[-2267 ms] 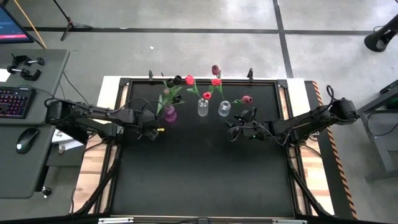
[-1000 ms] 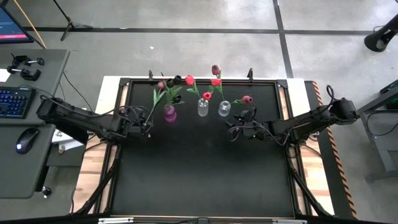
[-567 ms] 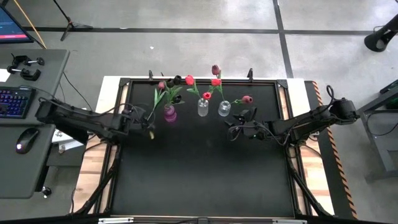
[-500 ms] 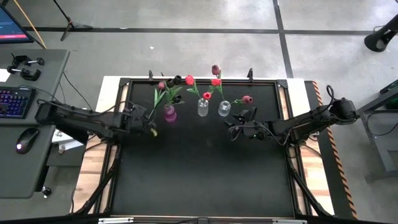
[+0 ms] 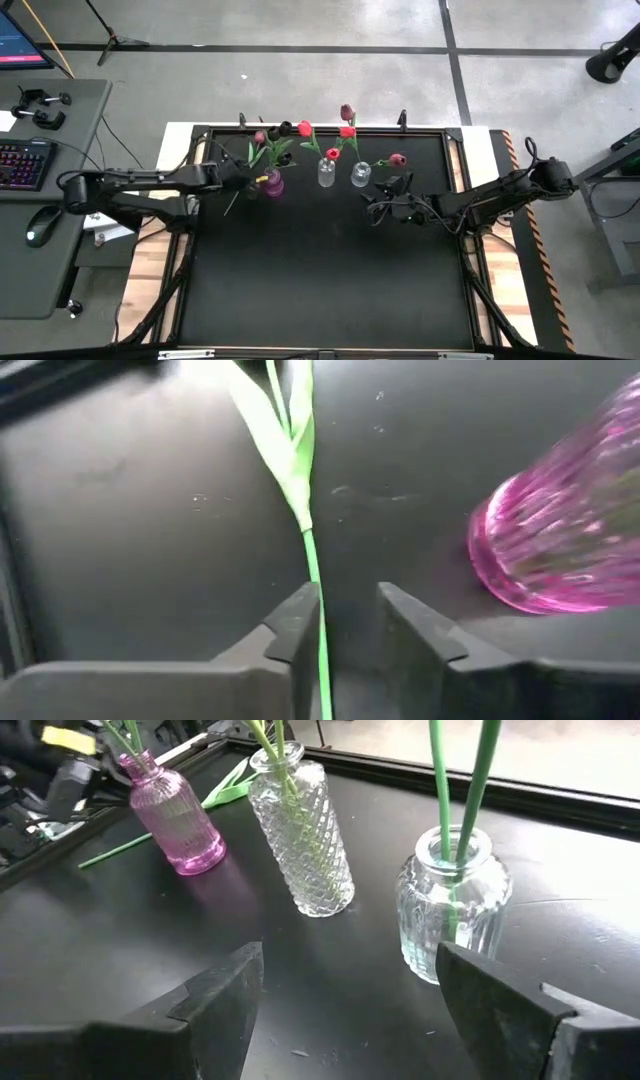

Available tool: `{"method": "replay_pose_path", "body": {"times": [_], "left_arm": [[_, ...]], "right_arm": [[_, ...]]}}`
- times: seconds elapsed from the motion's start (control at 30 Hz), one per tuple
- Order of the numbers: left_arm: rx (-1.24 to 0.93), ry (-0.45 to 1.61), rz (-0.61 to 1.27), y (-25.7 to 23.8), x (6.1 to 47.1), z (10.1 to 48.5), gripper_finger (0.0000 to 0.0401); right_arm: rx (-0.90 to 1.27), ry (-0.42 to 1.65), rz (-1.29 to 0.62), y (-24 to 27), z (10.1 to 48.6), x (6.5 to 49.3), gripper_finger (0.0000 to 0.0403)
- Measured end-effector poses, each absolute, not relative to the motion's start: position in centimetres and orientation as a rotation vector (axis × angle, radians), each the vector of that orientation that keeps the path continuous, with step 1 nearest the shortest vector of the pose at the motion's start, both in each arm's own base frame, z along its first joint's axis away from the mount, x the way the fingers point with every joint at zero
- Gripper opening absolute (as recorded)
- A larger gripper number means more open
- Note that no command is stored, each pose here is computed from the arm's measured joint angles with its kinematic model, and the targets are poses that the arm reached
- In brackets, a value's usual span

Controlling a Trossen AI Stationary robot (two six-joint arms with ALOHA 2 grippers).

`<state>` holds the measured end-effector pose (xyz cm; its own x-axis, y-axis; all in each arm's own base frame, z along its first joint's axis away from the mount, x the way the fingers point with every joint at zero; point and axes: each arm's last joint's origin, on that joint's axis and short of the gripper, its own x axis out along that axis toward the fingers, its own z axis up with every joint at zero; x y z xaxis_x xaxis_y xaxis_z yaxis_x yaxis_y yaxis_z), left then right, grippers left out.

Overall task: Sort flowers into vase by color
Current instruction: Put the dark red flower into the right transparent vase

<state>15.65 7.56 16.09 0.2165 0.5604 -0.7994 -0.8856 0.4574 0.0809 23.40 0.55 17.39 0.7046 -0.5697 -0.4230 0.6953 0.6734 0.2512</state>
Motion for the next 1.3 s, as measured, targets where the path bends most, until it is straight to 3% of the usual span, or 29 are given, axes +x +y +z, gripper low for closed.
{"method": "replay_pose_path", "body": {"times": [0.33,0.8,0.97,1.17,1.3], "left_arm": [[-0.498,0.975,1.076,9.6,15.6,14.3,0.0162],[-0.548,1.002,1.071,11.5,15.9,12.7,0.0166],[-0.545,1.033,1.068,11.7,16.1,12.2,0.013],[-0.504,1.059,1.064,11.7,16.2,11.9,0.0014],[-0.45,1.061,1.088,11.4,16.2,12.1,0.0004]], "right_arm": [[0.418,0.329,-0.718,0.6,17.4,23.4,0.0286],[0.418,0.329,-0.718,0.6,17.4,23.4,0.0286],[0.42,0.328,-0.718,0.6,17.4,23.4,0.0286],[0.429,0.325,-0.72,0.6,17.4,23.4,0.0286],[0.43,0.327,-0.717,0.6,17.4,23.4,0.0286]]}}
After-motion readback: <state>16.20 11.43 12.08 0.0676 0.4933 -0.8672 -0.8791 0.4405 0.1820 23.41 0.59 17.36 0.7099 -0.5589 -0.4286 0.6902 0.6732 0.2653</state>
